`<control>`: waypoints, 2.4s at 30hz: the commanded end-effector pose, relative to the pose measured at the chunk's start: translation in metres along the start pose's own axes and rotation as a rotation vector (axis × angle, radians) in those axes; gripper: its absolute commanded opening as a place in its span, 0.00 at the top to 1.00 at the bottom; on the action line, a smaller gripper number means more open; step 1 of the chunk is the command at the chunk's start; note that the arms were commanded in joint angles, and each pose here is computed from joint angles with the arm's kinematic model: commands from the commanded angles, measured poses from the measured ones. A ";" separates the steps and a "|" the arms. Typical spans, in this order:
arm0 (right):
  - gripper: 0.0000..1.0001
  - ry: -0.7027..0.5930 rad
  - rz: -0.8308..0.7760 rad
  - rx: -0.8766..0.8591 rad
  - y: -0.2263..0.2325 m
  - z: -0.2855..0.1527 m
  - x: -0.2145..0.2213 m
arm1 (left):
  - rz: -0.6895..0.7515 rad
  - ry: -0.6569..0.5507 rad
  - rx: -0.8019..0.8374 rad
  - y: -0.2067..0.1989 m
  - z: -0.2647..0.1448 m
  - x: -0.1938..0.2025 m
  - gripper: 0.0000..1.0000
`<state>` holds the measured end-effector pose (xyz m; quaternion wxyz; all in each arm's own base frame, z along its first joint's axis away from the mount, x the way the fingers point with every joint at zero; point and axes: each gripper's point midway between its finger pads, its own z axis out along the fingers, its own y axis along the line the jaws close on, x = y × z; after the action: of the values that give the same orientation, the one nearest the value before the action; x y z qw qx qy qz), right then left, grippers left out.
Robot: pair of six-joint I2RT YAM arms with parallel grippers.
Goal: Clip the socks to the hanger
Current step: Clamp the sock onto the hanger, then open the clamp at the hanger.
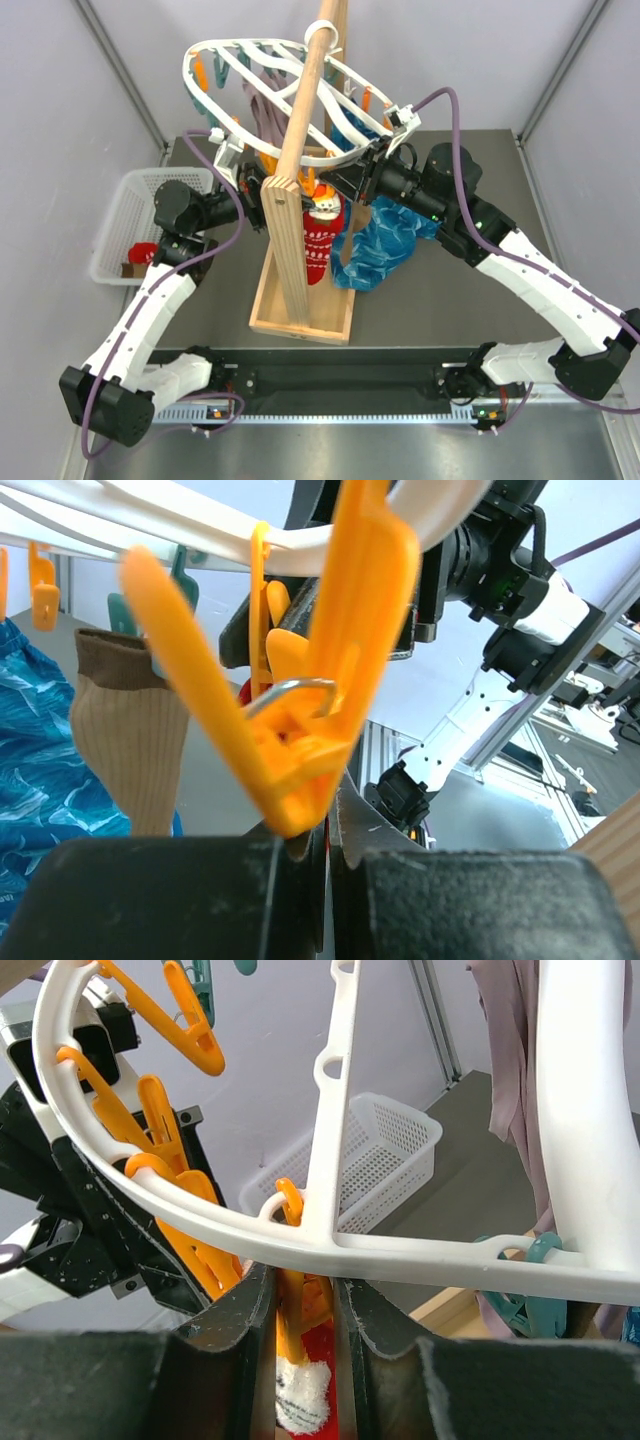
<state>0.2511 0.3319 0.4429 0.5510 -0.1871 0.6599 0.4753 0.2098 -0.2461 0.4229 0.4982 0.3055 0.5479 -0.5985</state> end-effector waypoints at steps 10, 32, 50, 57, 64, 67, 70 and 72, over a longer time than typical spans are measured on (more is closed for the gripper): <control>1.00 0.066 0.009 0.019 -0.009 -0.005 0.018 | 0.095 -0.112 -0.023 -0.003 0.002 -0.027 1.00; 0.30 -0.007 -0.038 0.123 -0.015 -0.042 -0.007 | 0.034 -0.092 -0.305 0.044 -0.011 -0.014 0.50; 0.27 -0.009 -0.051 0.137 -0.017 -0.052 -0.005 | 0.174 -0.226 -0.258 -0.005 -0.026 -0.047 0.40; 0.27 -0.011 -0.052 0.127 -0.016 -0.054 -0.004 | 0.188 -0.293 -0.368 0.011 -0.031 -0.066 0.44; 0.26 -0.014 -0.068 0.126 -0.012 -0.064 -0.008 | 0.207 -0.361 -0.427 0.021 -0.036 -0.079 0.83; 0.26 -0.024 -0.072 0.130 -0.012 -0.069 -0.009 | 0.212 -0.353 -0.412 0.018 -0.035 -0.078 1.00; 0.26 -0.020 -0.079 0.130 -0.012 -0.072 -0.008 | 0.196 -0.344 -0.395 0.016 -0.034 -0.074 1.00; 0.26 -0.027 -0.077 0.120 -0.010 -0.072 -0.010 | 0.177 -0.339 -0.377 0.013 -0.033 -0.070 1.00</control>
<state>0.2231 0.2716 0.4348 0.5721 -0.1725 0.6843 0.4179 0.2517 -0.1950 0.4570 0.6671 0.1379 0.5630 -0.4681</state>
